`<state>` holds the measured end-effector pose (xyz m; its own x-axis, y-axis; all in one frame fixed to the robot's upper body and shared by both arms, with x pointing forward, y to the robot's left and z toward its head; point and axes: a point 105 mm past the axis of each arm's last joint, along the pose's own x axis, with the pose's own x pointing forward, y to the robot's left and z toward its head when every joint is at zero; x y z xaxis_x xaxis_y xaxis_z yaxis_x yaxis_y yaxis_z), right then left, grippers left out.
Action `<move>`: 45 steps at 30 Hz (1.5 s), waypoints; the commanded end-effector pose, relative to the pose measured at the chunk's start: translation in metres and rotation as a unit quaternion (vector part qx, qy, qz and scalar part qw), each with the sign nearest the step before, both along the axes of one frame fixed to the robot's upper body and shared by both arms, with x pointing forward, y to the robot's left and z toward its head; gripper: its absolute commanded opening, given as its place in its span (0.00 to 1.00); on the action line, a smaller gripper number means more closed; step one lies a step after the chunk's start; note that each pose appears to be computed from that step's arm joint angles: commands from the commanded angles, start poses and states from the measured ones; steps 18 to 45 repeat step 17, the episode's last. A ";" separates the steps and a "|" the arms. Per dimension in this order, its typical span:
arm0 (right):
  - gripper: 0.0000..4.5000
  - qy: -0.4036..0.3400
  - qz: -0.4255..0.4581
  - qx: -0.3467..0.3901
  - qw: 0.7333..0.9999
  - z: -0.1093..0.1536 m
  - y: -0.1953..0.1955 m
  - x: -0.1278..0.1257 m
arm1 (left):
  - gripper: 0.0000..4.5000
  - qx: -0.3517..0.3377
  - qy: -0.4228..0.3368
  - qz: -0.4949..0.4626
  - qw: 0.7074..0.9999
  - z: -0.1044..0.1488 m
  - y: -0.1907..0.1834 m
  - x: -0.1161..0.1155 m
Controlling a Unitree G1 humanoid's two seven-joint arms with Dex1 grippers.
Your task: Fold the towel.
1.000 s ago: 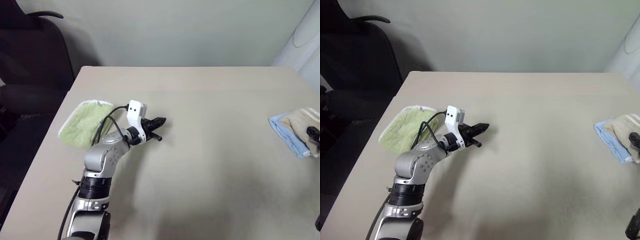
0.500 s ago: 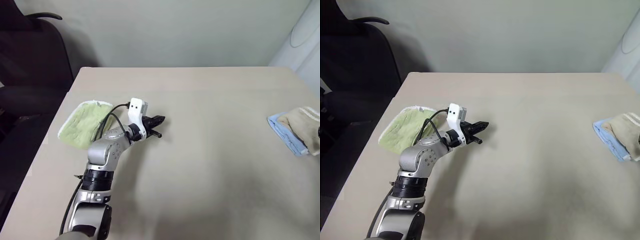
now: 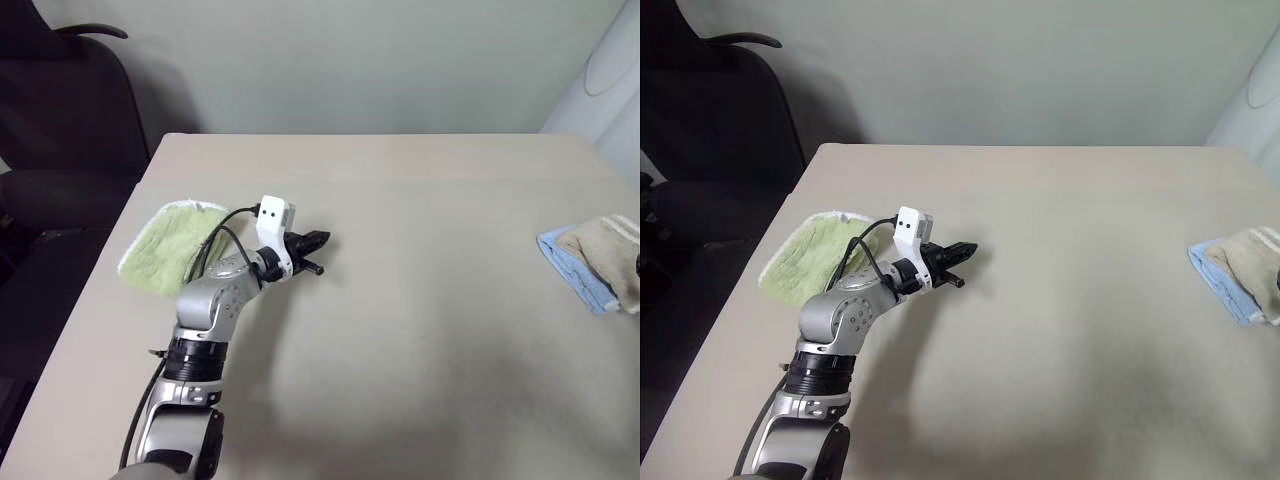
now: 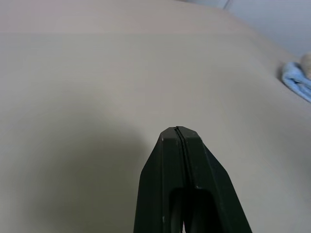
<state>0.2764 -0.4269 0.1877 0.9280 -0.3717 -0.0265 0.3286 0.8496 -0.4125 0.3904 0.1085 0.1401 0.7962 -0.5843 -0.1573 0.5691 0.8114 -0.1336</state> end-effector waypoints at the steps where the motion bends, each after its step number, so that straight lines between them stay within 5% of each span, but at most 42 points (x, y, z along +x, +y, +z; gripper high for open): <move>1: 1.00 -0.073 0.239 -0.212 0.945 0.021 0.157 0.058 | 0.00 0.145 -0.115 0.110 0.977 0.021 0.040 0.024; 3: 1.00 -0.085 0.345 -0.190 0.915 0.001 0.232 0.080 | 0.00 0.180 -0.125 0.154 0.964 0.021 0.067 0.020; 5: 1.00 -0.092 0.360 -0.175 0.912 -0.004 0.248 0.086 | 0.00 0.186 -0.129 0.163 0.960 0.019 0.071 0.019; 17: 1.00 -0.082 0.353 -0.071 0.929 -0.020 0.250 0.084 | 0.00 0.186 -0.139 0.133 0.963 0.023 0.061 0.022; 45: 1.00 -0.082 0.353 -0.071 0.929 -0.020 0.250 0.084 | 0.00 0.186 -0.139 0.133 0.963 0.023 0.061 0.022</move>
